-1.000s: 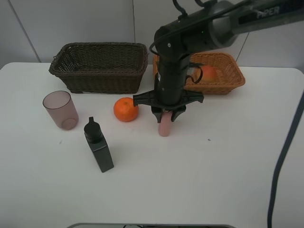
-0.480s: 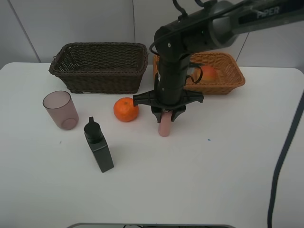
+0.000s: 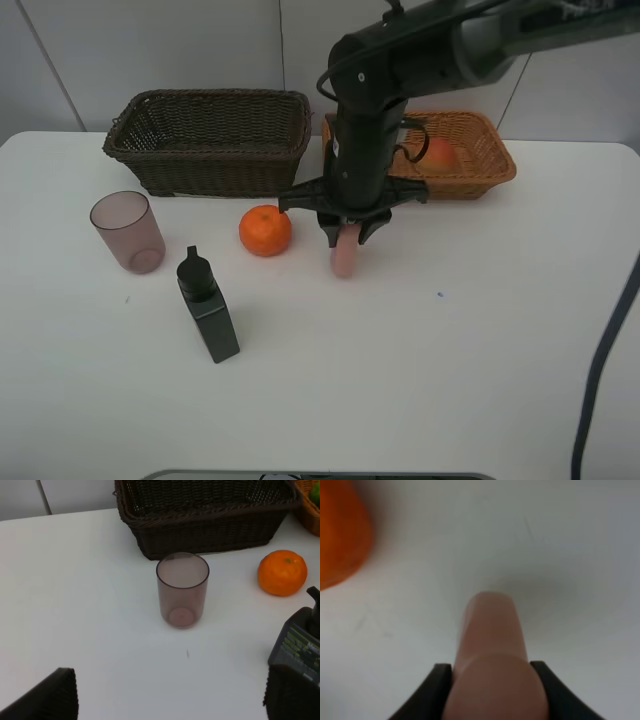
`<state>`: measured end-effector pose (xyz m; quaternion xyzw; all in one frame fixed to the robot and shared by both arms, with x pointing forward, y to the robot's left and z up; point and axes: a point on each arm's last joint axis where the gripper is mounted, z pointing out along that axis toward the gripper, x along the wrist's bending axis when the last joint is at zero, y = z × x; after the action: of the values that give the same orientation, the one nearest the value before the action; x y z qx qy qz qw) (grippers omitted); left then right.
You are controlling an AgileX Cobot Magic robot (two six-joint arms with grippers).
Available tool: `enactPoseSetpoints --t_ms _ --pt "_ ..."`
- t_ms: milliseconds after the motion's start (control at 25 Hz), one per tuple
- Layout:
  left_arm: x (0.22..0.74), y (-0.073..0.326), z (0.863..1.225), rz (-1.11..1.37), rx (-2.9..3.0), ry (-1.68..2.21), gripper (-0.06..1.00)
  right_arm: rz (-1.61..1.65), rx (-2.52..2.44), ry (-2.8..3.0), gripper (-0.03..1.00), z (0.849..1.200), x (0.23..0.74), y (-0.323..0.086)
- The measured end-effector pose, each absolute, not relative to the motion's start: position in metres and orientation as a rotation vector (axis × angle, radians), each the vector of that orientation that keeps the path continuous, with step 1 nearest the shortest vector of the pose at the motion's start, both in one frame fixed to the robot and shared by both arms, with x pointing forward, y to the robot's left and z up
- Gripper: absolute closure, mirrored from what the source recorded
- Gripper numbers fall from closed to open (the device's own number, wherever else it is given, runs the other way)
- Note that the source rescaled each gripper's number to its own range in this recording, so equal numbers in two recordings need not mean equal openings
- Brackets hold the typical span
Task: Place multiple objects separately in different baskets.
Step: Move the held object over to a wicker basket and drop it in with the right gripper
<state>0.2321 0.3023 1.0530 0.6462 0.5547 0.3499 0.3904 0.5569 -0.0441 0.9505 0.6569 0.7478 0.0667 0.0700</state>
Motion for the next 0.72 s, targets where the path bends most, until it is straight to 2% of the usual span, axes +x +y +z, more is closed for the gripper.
enactPoseSetpoints --t_ms 320,560,720 --pt "0.232 0.302 1.053 0.889 1.642 1.410 -0.02 0.338 1.633 2.425 0.96 1.014 0.574 -0.031" --pt "0.232 0.302 1.053 0.889 1.642 1.410 -0.02 0.569 1.518 2.381 0.96 1.065 0.591 -0.016" --pt "0.232 0.302 1.053 0.889 1.642 1.410 -0.02 0.658 1.474 2.351 0.96 1.077 0.609 -0.002"
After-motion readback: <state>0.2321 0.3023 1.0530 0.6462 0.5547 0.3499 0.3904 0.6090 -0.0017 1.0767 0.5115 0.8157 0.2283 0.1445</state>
